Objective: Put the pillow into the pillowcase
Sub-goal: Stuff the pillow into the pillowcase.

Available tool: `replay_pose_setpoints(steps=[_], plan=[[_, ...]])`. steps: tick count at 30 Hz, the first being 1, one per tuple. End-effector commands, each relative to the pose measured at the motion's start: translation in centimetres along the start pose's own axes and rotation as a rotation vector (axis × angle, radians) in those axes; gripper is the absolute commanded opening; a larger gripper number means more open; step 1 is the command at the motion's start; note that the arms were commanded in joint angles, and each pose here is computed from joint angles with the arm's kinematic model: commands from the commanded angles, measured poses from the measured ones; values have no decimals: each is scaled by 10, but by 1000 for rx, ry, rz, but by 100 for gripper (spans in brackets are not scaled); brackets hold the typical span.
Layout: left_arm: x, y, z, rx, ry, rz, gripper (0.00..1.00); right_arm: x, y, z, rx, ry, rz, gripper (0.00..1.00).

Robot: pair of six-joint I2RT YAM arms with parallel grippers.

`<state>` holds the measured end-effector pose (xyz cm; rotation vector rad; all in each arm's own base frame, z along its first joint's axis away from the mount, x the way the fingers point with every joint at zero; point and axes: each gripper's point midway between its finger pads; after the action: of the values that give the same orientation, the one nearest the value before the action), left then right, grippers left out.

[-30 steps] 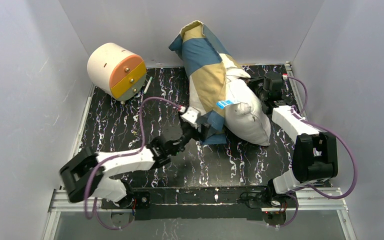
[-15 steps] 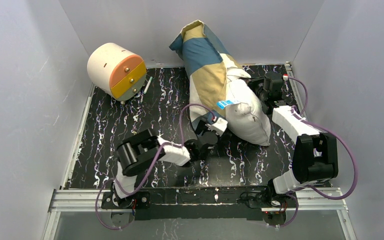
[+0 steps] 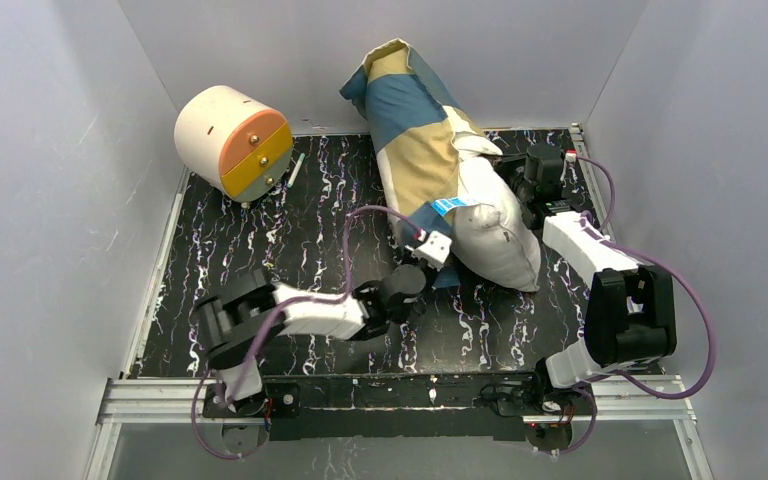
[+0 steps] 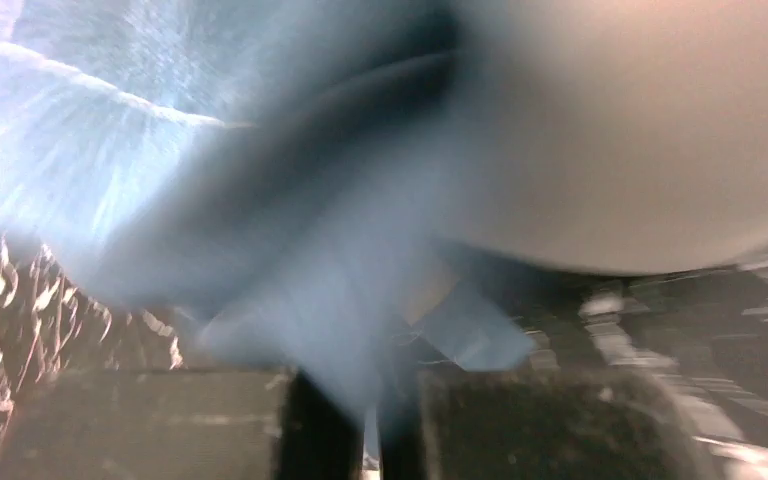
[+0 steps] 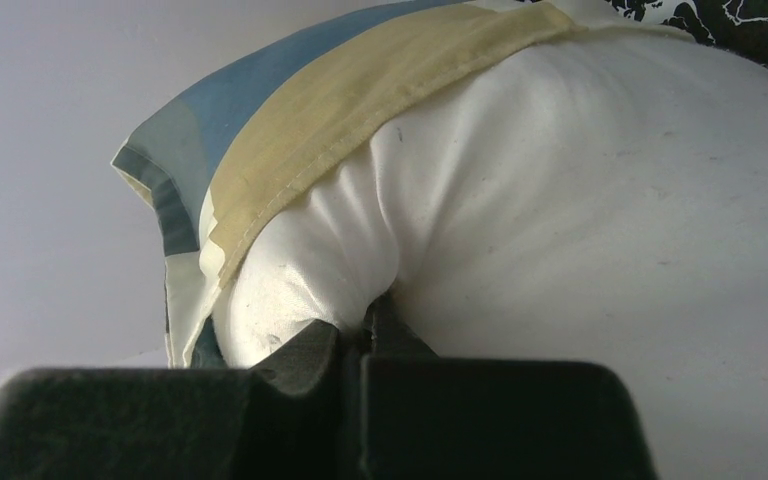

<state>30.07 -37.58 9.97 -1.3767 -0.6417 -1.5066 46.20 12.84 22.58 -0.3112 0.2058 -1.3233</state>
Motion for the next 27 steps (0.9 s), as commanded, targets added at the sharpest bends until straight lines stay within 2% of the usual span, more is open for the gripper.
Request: replay_pose_setpoints(steps=[1, 2, 5, 8, 10, 11, 14, 19, 23, 27], plan=[[140, -97, -41, -299, -205, -324, 0, 3, 1, 29, 93, 58, -133, 1], [146, -111, -37, -287, -255, -333, 0, -2, -1, 31, 94, 65, -141, 1], [153, -140, -34, -394, -378, -368, 0, -13, -6, 37, 84, 30, -184, 1], [163, -150, -42, -473, -379, -394, 0, -29, -6, 31, 40, 18, -183, 1], [163, -149, -35, -442, -372, -410, 0, -41, -8, 27, 31, 0, -155, 1], [163, -147, -29, -407, -379, -412, 0, -51, -10, 27, 33, -47, -129, 5], [162, -141, -16, -335, -357, -413, 0, -78, -22, 25, 45, -288, -30, 22], [149, -144, -2, -303, -401, -390, 0, -121, -57, 1, 80, -665, 271, 45], [126, -151, 12, -278, -442, -344, 0, -125, -99, -16, 105, -994, 432, 56], [107, -155, 29, -222, -487, -321, 0, -113, -133, 1, 190, -1269, 459, 62]])
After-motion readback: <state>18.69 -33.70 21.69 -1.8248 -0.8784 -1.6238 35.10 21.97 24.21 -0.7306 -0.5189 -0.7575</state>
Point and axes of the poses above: each gripper's point midway between its finger pads, its own y axis out along the fingers, its own z axis along the line the jaws close on, x = y × z, and after that the axes turned 2 degrees about y, right-handed
